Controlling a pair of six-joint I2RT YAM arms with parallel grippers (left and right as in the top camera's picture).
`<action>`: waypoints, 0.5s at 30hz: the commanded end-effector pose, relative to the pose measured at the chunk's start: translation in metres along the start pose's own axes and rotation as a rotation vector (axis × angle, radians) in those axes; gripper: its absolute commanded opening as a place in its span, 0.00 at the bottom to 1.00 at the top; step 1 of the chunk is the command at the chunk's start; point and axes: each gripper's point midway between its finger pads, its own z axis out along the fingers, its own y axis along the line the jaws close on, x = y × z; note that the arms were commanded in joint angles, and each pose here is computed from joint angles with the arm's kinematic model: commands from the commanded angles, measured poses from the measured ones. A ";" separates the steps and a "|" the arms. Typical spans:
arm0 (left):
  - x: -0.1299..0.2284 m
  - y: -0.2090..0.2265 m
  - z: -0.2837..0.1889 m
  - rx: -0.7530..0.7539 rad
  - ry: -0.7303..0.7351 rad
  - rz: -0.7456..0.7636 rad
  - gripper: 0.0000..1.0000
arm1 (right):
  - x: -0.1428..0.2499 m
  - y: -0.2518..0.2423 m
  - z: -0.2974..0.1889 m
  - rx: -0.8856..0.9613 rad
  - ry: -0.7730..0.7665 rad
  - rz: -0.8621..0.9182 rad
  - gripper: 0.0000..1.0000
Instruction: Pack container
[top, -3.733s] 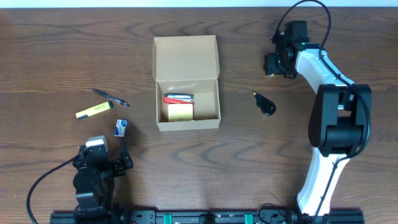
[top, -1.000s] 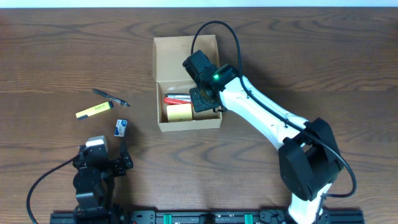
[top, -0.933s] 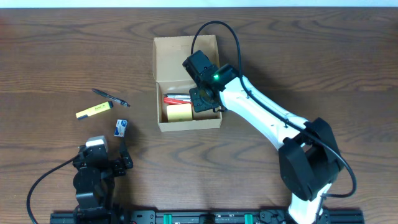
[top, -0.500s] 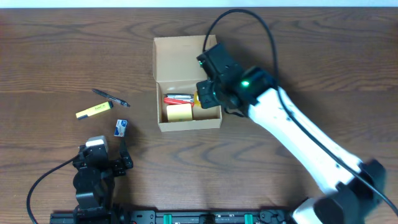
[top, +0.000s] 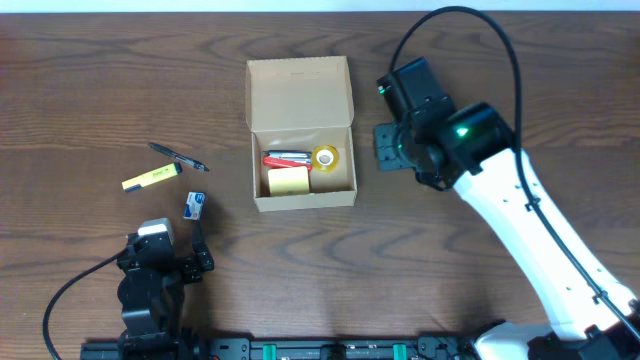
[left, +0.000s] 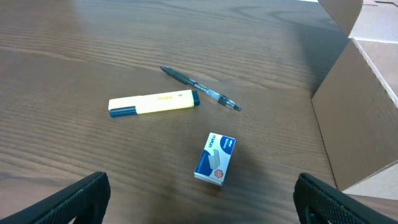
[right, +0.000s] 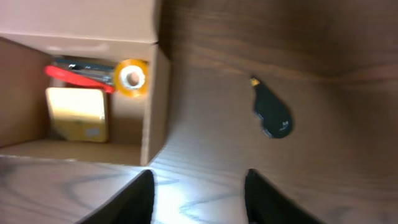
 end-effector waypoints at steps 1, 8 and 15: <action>0.006 0.002 0.003 -0.012 0.010 0.003 0.95 | -0.005 -0.019 -0.002 0.037 -0.015 -0.002 0.58; 0.006 0.002 0.003 -0.012 0.010 0.003 0.95 | -0.018 -0.045 0.000 0.036 -0.033 -0.017 0.78; 0.006 0.002 0.003 -0.012 0.010 0.003 0.95 | -0.024 -0.053 0.000 0.042 -0.050 -0.034 0.99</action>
